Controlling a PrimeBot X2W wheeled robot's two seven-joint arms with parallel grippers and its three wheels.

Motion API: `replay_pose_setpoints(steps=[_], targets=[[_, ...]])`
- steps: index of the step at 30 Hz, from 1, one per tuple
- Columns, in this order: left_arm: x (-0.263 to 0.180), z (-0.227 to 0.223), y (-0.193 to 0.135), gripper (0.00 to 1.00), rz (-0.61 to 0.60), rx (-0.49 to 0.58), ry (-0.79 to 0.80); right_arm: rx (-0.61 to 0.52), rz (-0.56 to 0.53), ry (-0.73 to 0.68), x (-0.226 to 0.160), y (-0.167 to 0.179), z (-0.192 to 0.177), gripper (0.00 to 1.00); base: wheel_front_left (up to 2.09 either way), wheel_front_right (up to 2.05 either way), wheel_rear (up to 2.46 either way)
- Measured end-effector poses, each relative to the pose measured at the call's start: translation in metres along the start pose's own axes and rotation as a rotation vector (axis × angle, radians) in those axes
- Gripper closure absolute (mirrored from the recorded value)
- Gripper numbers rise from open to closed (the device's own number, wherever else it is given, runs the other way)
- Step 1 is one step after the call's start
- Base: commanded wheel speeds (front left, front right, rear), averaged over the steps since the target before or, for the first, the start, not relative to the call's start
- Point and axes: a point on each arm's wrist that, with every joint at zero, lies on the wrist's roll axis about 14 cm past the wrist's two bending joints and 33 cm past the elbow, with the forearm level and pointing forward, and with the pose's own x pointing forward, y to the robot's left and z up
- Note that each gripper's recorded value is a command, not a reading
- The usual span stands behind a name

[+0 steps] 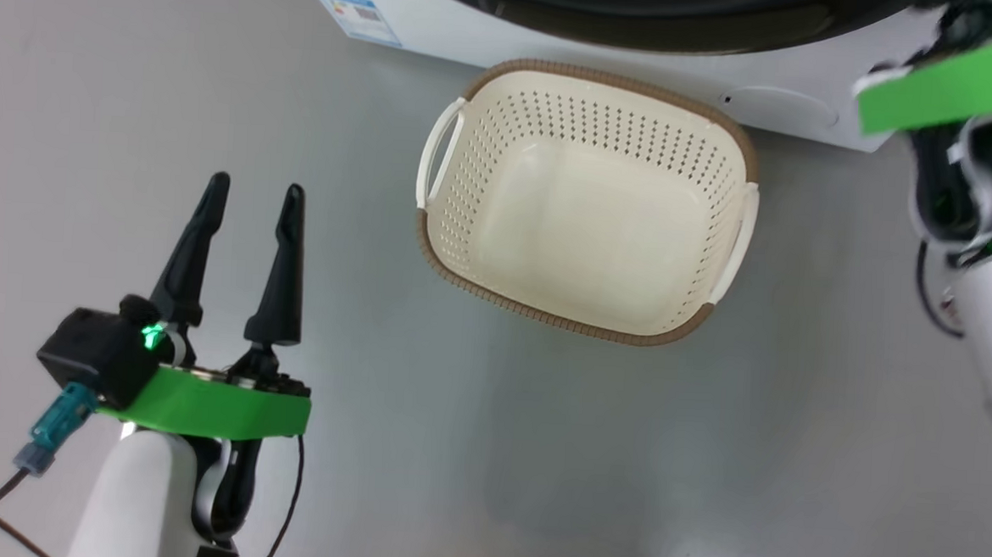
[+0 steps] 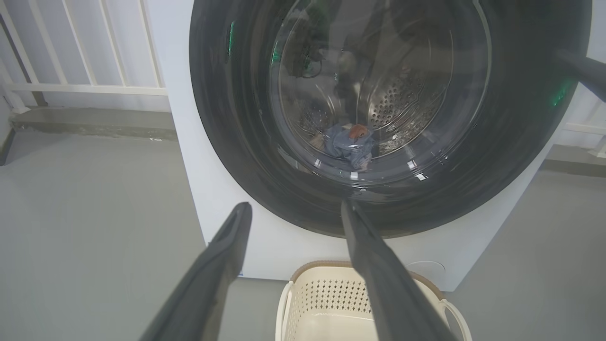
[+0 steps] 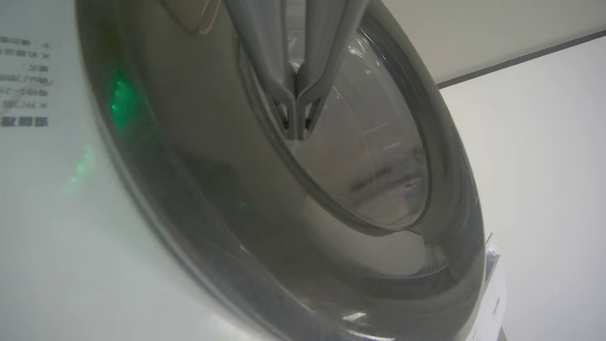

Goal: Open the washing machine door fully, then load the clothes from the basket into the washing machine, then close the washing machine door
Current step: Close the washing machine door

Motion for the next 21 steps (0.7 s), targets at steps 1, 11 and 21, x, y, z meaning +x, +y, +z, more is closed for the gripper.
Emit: replay_pose_setpoints(steps=[1, 11, 21], targets=[[-0.001, 0.001, 0.001, 0.0, 0.002, -0.001, -0.002, -0.003, 0.01, 0.016, -0.004, 0.005, -0.003, 1.0, 0.0, 0.0, 0.0], [-0.015, 0.008, 0.005, 0.0, 0.0, -0.006, -0.009, -0.031, 0.03, 0.095, -0.043, 0.03, -0.005, 0.08, 0.0, 0.0, 0.0], [-0.031, 0.009, 0.004, 0.0, -0.027, -0.003, 0.002, -0.053, -0.045, 0.123, -0.092, 0.031, 0.013, 0.0, 0.0, 0.0, 0.0]])
